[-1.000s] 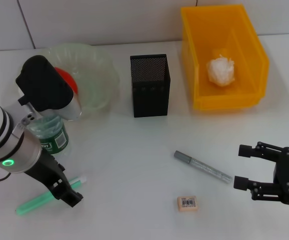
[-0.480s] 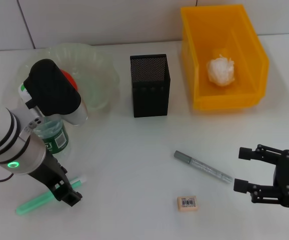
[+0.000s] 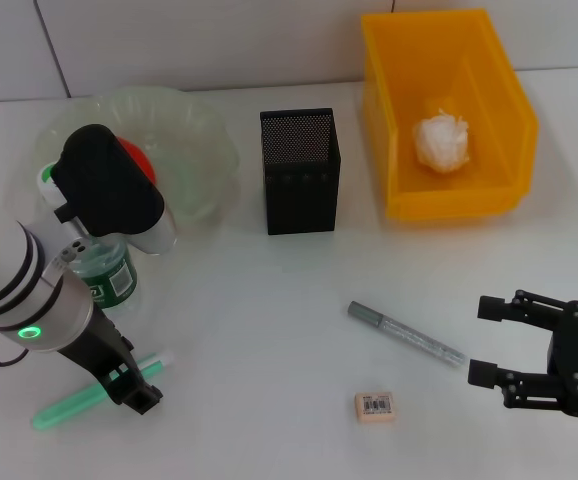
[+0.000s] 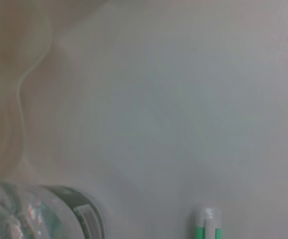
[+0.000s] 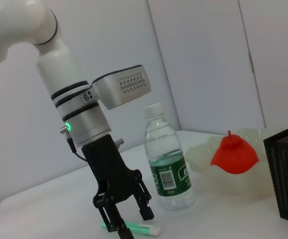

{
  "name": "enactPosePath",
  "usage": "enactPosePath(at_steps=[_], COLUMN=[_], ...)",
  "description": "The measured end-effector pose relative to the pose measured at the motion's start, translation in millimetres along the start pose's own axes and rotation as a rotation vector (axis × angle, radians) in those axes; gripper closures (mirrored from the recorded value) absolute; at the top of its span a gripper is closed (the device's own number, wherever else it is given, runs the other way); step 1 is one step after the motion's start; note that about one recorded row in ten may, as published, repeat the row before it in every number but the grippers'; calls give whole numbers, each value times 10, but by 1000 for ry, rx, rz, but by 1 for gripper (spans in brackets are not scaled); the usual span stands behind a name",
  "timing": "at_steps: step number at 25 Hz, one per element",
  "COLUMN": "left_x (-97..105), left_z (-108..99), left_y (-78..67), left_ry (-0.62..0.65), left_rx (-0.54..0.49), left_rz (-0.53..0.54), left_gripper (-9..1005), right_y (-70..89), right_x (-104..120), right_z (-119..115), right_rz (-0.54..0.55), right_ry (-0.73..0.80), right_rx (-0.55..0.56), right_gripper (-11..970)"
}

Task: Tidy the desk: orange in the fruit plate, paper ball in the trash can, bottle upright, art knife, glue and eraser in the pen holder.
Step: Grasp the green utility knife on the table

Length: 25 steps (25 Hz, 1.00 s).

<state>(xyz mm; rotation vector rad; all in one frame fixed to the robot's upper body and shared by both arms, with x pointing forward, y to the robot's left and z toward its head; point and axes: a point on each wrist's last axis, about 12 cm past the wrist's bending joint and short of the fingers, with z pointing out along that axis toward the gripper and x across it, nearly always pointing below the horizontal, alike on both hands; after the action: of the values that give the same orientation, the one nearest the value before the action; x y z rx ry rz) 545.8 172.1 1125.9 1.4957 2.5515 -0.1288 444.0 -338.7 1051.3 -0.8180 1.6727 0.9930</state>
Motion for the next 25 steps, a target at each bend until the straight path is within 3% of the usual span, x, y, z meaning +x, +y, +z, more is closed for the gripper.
enactPosePath(at_steps=[13,25], left_x=[-5,-11], left_z=[5,12], left_y=[-5,0], left_ry=[3,10], left_rx=[-2,-3], left_rz=[5,6], left_gripper=[384,396], right_y=[4,4], right_x=[-2,-1], right_z=[0,1], right_rz=[0,0], right_ry=[-2,-2], right_rx=[-3,-3], right_gripper=[120,120])
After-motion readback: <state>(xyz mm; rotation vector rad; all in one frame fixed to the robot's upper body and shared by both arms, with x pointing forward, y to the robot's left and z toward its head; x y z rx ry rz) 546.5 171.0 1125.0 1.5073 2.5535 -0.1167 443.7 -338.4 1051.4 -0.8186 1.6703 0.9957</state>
